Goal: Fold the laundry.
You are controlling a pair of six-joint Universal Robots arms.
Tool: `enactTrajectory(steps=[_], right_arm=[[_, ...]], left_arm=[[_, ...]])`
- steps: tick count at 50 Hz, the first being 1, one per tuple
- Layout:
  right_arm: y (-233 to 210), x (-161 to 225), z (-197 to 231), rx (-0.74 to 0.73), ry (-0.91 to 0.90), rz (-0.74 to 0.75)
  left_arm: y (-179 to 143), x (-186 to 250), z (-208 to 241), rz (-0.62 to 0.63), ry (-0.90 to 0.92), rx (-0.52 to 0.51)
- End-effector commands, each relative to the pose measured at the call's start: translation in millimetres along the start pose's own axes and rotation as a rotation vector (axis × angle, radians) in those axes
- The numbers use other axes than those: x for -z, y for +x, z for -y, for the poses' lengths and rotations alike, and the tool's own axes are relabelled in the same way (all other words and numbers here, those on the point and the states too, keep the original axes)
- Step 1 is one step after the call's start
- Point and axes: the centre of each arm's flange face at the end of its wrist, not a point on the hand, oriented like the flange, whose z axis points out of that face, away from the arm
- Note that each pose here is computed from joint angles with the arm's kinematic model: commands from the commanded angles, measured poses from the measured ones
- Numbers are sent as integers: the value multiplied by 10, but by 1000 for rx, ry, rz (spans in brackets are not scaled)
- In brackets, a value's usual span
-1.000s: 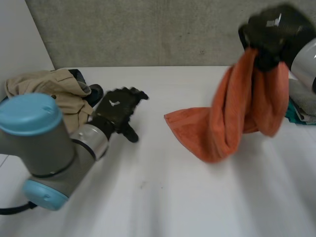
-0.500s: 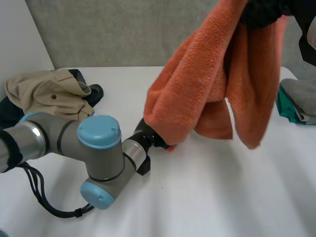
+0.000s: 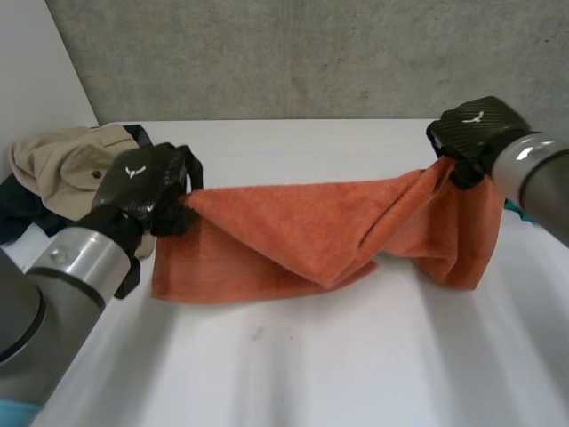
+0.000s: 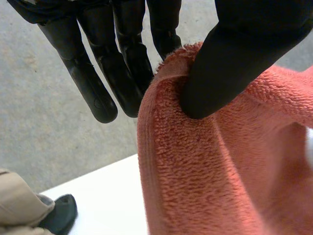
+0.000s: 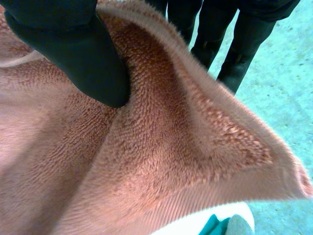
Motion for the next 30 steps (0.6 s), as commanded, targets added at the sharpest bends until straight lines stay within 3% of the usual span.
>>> enactTrajectory(steps=[1,5,11,16,20,23,30], right_arm=[[-53,-702,-128,4,102,-57],[-186,-877,-270,12,126,-79],[-343,-627,-556,11,-36,6],[-335,-280,-621,78,-186,89],[-157,-135,-734,86,-279,94],[82,83,-493,103,-240,30],[320,615,54,218,-140,-33]], left_arm=[[156,142,-111,-45,-63,9],[179,152,-131,-49,-68,6],[59,73,-235,-10,-106,-18],[-247,-53,-386,73,-204,-139],[-285,-29,-313,69,-265,-250],[-260,19,-125,62,-254,-286],[-142,226,706,73,-17,-291]])
